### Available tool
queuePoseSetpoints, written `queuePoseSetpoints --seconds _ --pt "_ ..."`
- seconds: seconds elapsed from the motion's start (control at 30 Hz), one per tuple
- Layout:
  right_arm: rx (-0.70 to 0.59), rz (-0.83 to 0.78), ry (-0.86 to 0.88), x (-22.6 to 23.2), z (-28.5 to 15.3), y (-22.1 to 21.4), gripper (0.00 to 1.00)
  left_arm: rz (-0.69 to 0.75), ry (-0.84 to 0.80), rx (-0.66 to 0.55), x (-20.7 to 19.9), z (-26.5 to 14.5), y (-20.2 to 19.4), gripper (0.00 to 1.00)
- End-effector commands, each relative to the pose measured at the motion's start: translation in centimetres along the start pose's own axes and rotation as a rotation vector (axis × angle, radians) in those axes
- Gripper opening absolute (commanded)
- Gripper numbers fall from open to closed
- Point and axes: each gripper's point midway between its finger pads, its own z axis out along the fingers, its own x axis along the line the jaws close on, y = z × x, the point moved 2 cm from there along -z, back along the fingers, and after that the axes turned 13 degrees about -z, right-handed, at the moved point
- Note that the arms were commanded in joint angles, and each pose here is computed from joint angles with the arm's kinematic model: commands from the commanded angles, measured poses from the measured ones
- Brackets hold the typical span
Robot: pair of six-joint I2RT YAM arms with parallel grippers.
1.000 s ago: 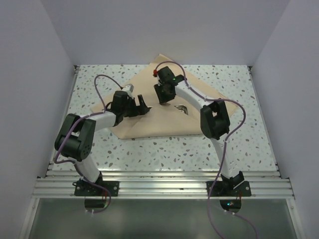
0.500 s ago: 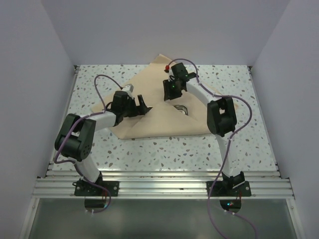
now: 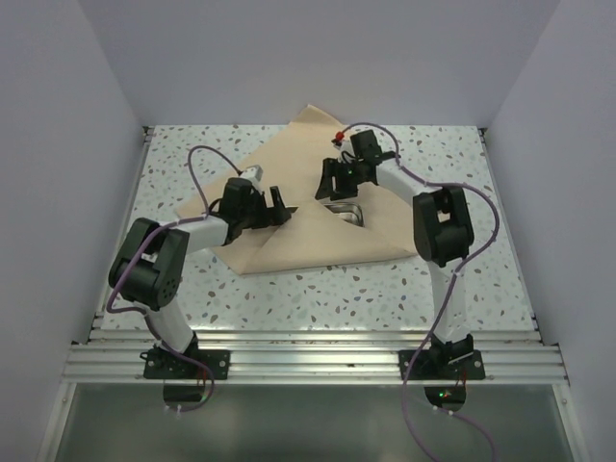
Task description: Prepare the surgical pack
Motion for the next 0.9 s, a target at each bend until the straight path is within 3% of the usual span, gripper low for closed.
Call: queuePoseSetpoints --seconds 0.0,0.47,0.87 --pt "-0.235 -0.033 0.108 2.5 -4.9 5.7 0.62 0.033 -0.019 -0.041 -1.2 0.5 1.3 0.95" --pt "-0.208 -0.131 0.288 4.2 -3.4 4.5 0.62 0.04 -0.008 -0.042 -1.3 0.7 1.4 0.95" --pt "-0.121 -0.148 0.245 4.0 -0.9 2.1 0.6 0.043 -0.011 -0.048 -1.7 0.7 1.9 0.95"
